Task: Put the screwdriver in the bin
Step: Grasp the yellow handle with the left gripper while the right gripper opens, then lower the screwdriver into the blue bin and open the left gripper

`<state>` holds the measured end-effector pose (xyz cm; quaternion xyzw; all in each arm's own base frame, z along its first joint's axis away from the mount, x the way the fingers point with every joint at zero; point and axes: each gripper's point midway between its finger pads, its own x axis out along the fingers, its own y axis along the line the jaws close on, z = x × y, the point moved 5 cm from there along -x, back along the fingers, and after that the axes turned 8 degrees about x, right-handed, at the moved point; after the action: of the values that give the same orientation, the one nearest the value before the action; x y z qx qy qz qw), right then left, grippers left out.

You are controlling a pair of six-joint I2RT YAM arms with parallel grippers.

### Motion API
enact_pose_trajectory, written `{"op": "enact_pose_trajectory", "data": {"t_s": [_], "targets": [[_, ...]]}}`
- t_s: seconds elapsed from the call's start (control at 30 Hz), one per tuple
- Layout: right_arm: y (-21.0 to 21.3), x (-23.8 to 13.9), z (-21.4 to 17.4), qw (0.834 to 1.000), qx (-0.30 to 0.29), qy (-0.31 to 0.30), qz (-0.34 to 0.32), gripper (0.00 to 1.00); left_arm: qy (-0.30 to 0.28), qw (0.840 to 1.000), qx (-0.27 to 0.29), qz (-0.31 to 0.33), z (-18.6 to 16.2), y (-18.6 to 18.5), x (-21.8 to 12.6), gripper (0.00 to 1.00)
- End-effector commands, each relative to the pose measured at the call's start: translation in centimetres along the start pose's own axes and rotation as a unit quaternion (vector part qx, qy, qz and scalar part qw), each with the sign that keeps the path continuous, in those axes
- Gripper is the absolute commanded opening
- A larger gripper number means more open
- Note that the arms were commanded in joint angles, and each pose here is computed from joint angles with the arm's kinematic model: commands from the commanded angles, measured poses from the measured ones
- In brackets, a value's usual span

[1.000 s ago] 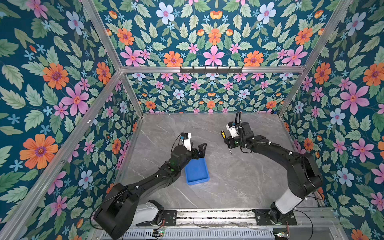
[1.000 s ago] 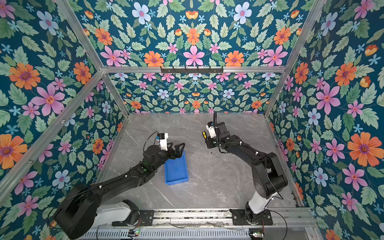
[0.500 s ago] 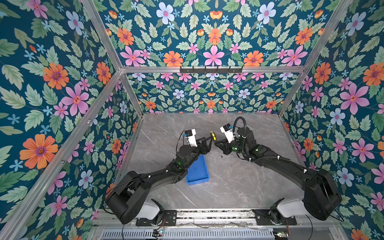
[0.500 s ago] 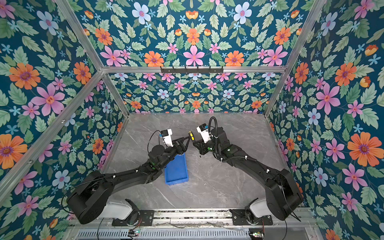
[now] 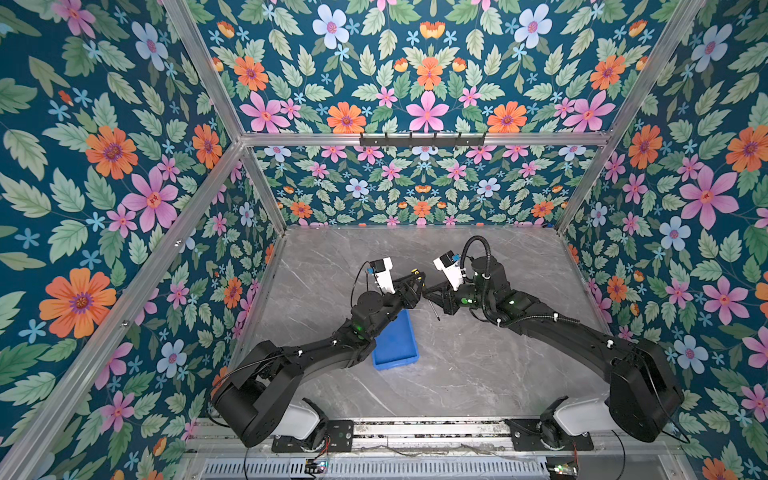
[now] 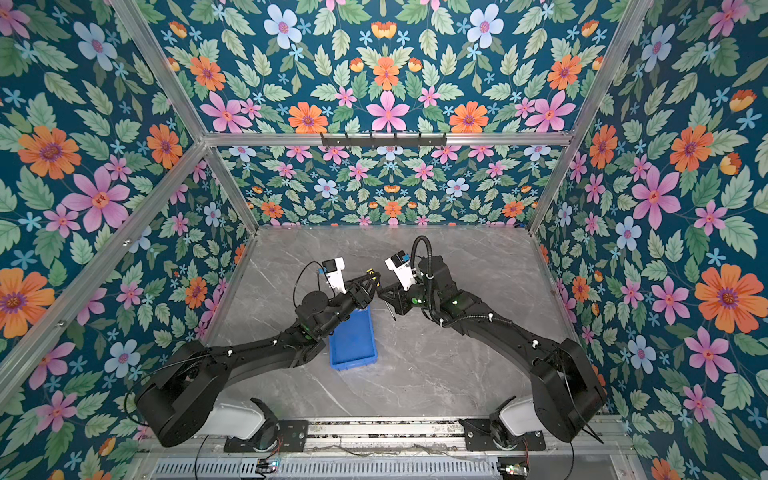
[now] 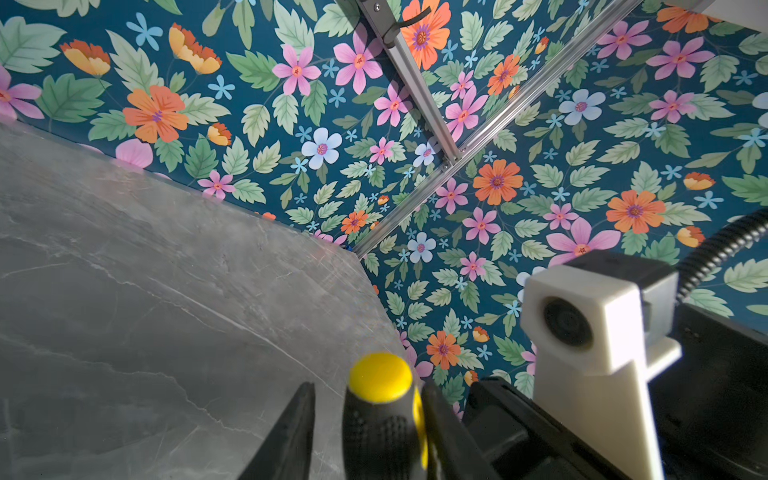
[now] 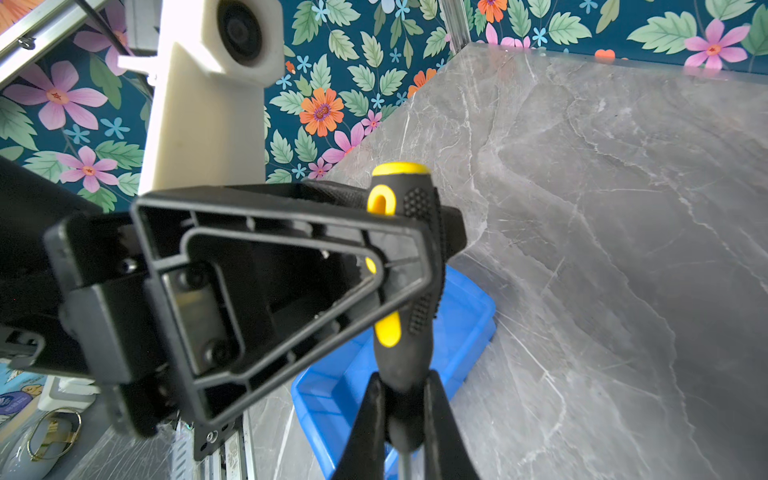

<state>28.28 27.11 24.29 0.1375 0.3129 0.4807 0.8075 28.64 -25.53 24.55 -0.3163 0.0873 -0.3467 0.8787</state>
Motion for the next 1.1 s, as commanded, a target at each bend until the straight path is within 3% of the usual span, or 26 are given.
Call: {"op": "enact_pose_trajectory", "data": {"t_s": [0.0,0.13,0.23,0.27,0.37,0.47,0.7,0.87,1.07], "targets": [[1.1,-0.1,0.6,0.999,-0.023,-0.003,0.034,0.00,0.000,1.000,0.003,-0.008,0.1,-0.3,0.2,0.32],[1.0,-0.2,0.3,0.999,-0.026,0.007,0.026,0.02,0.014,1.000,0.006,0.007,-0.2,0.1,0.1,0.01],[1.1,-0.4,0.5,0.999,-0.028,0.002,0.022,0.12,0.021,0.999,0.012,0.028,-0.3,0.6,-0.4,0.00],[1.1,-0.5,0.5,0.999,-0.027,0.001,0.020,0.19,0.026,0.999,0.015,0.038,-0.4,0.8,-0.7,0.00],[1.3,-0.9,0.5,0.999,-0.033,-0.001,0.021,0.61,0.045,0.996,0.036,0.071,-0.5,1.4,-1.6,0.00],[1.7,-1.5,0.0,0.999,-0.046,0.006,0.023,0.79,0.086,0.988,0.066,0.113,-0.9,2.1,-2.9,0.00],[2.4,-2.9,-2.5,0.994,-0.097,0.048,0.025,0.98,0.241,0.932,0.141,0.232,-3.5,5.2,-6.8,0.00],[3.3,-3.4,-3.8,0.990,-0.123,0.064,0.035,0.99,0.314,0.896,0.165,0.267,-5.3,6.7,-7.6,0.00],[3.7,-2.8,-4.9,0.983,-0.160,0.083,0.035,0.99,0.370,0.864,0.206,0.271,-6.6,7.7,-5.1,0.00]]}}
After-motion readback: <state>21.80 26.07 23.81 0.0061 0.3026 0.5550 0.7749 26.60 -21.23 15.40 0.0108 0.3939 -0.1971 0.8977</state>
